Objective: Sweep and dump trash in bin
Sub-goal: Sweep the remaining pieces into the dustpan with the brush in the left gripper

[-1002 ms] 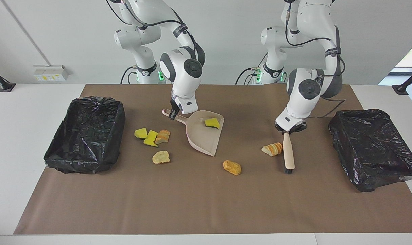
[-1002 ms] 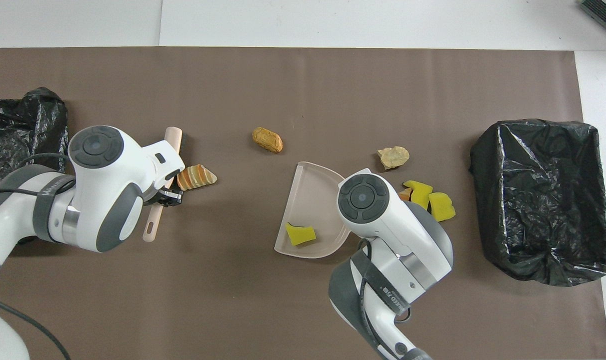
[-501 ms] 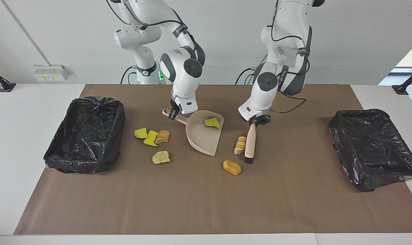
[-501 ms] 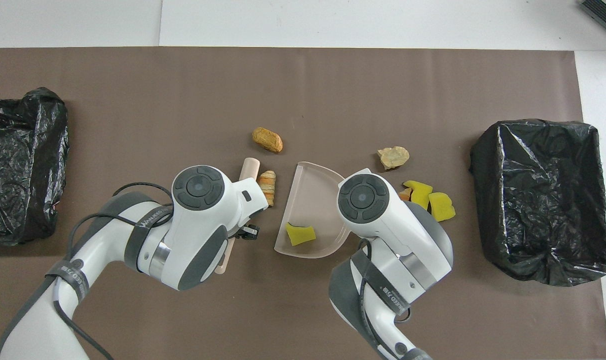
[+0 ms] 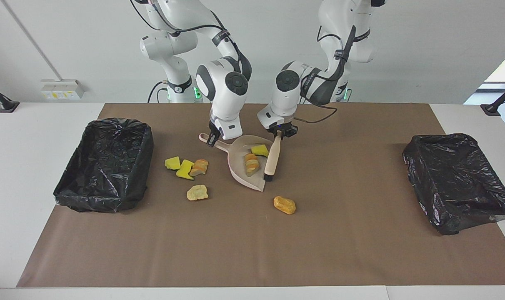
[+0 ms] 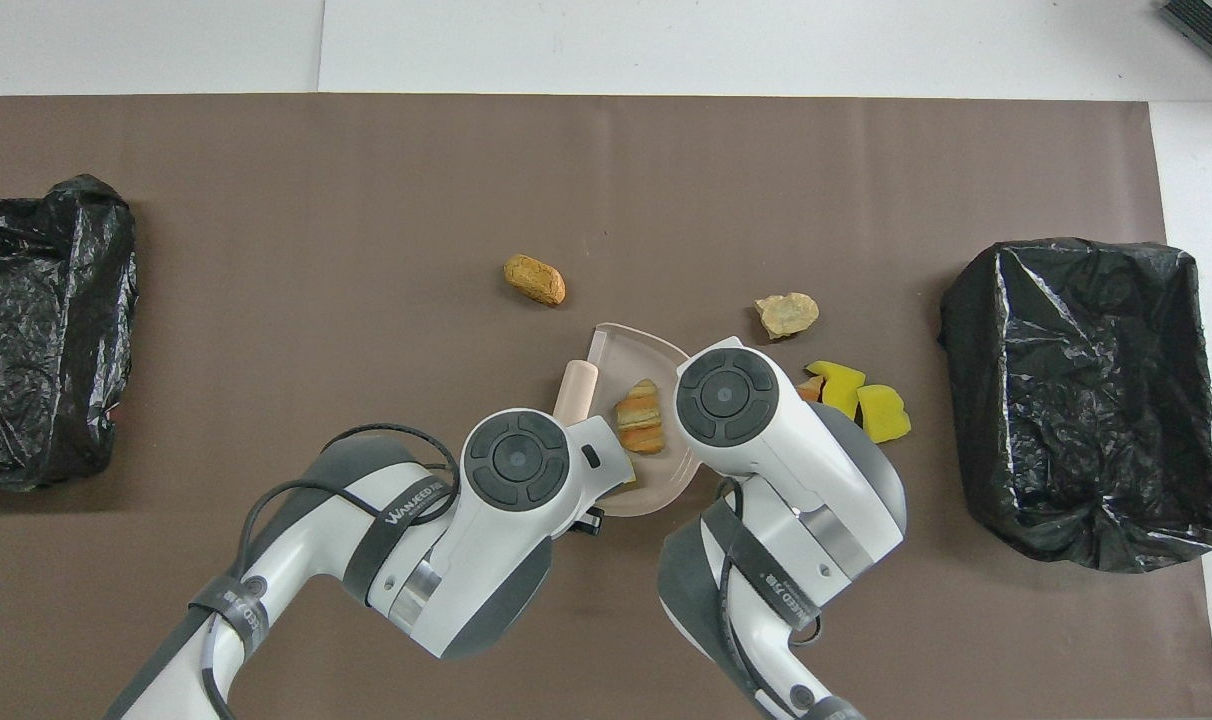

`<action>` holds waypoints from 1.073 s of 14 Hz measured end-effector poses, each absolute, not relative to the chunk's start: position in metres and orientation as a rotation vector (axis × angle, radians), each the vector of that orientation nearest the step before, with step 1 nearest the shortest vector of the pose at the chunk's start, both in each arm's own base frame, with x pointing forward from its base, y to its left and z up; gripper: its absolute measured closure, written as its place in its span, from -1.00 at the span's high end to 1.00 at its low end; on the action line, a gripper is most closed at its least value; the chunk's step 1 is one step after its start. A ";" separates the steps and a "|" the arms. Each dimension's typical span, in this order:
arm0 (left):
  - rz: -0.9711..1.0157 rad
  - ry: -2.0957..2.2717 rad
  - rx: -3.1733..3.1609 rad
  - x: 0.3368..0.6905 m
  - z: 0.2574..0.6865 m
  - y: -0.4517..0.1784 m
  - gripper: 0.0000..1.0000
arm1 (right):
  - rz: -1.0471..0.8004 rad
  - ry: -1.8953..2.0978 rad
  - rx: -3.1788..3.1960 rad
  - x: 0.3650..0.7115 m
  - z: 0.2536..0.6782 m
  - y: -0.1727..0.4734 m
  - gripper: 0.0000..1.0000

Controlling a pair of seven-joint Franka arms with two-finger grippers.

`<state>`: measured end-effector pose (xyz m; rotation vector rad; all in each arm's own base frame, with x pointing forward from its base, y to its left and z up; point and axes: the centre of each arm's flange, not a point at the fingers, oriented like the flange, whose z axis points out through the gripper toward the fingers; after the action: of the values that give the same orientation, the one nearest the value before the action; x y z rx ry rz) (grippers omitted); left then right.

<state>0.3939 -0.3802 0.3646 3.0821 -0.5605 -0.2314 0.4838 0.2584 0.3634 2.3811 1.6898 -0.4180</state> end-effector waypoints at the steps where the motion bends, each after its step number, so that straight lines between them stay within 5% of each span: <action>1: -0.233 -0.548 3.086 0.396 0.370 -0.376 -0.48 | -0.418 1.690 2.381 0.484 0.363 0.258 -0.37; 8: -0.111 -0.597 3.137 0.504 0.407 -0.289 -0.48 | -0.419 1.684 2.384 0.484 0.363 0.258 -0.37; 15: -0.040 -0.939 3.068 0.617 0.393 -0.247 -0.48 | -0.422 1.677 2.388 0.483 0.363 0.258 -0.37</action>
<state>0.6171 -0.2469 0.3933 3.0680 -0.9389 -0.0395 0.4834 0.2582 0.3631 2.3876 1.6775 -0.4218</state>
